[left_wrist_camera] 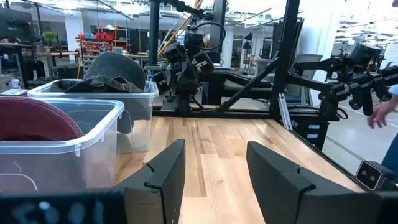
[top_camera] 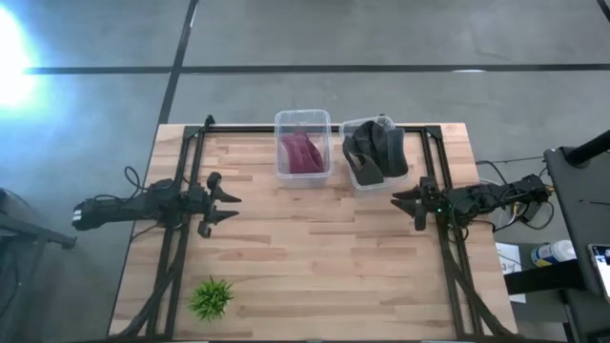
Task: Pick & Place hat
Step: Return to Home Position
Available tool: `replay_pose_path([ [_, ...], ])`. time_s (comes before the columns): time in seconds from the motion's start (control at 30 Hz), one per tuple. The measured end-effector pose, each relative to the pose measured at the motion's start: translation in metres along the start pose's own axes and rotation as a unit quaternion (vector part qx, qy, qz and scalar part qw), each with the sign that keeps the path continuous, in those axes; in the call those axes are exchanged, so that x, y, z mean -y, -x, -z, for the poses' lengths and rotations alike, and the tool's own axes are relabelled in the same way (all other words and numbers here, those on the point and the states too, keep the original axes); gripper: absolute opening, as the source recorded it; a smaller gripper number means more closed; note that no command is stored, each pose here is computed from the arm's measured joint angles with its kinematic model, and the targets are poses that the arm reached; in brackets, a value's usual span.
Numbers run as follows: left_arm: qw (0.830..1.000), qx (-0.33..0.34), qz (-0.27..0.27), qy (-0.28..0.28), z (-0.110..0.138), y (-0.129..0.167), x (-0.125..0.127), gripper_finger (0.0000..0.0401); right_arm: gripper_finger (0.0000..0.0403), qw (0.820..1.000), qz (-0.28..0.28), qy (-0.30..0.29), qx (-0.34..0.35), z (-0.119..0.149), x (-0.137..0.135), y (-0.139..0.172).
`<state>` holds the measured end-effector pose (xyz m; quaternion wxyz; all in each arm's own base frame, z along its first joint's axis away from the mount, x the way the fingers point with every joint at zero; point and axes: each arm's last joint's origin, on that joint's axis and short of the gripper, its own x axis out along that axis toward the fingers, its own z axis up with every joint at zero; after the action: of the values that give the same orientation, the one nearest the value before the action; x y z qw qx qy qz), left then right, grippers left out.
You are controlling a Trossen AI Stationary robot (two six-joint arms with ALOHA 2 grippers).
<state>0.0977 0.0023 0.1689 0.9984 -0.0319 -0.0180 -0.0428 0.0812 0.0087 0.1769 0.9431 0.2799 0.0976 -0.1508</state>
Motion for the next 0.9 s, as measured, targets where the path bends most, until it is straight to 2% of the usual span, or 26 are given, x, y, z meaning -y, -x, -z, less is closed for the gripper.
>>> replay_pose_path([
  [0.73, 1.0, 0.0, 0.0, 0.0, 0.0, 0.0, 0.0, 0.0165, 0.0141, 1.0, 0.0, 0.0, 0.0, 0.0001, 0.0001, 0.0],
  [0.9, 1.0, 0.0, 0.0, 0.0, 0.0, 0.0, 0.0, 0.0165, 0.0141, 0.999, 0.023, -0.013, 0.022, -0.0037, 0.0044, -0.0003],
])
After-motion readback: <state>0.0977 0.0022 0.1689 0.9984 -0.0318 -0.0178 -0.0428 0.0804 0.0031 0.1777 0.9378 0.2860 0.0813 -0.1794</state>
